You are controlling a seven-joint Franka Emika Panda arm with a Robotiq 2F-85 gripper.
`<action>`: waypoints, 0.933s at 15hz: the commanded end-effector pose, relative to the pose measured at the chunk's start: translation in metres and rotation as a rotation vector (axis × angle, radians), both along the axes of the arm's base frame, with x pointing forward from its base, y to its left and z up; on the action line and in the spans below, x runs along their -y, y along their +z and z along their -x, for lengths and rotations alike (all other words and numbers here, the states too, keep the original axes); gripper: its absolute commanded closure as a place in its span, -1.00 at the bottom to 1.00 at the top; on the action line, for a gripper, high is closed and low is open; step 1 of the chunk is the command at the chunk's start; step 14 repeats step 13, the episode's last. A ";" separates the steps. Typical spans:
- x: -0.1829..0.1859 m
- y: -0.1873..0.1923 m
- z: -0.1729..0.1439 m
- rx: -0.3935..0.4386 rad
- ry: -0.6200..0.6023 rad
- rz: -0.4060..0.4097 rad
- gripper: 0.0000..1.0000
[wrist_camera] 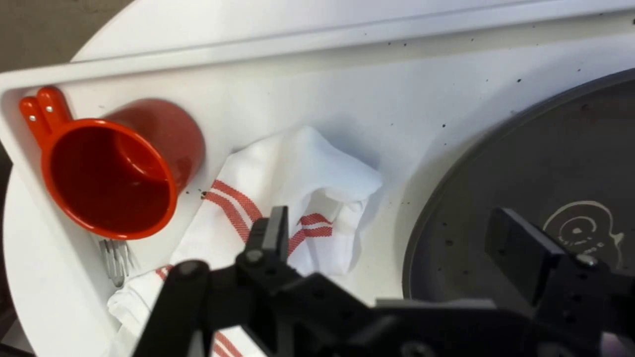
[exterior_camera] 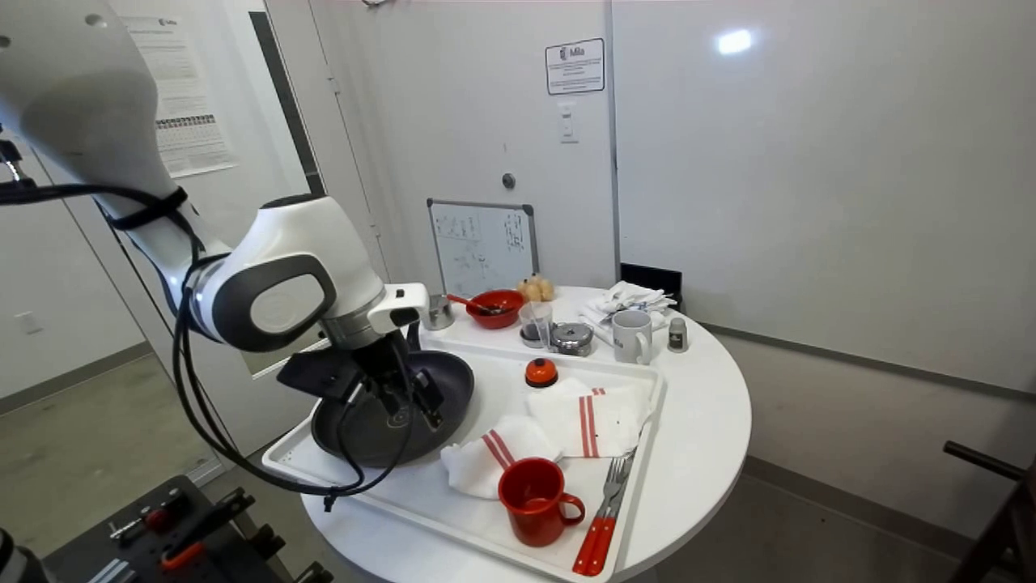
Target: Wipe the pan with a towel
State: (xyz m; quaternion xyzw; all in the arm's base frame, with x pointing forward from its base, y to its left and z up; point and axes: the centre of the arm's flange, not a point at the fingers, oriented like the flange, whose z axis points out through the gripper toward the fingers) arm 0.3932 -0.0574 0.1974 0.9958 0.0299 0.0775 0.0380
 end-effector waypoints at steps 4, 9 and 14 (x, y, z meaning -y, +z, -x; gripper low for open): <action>-0.016 0.035 0.012 -0.138 0.089 -0.014 -1.00; -0.019 0.025 0.009 -0.167 0.085 -0.007 -1.00; -0.019 0.024 0.009 -0.169 0.084 -0.007 -1.00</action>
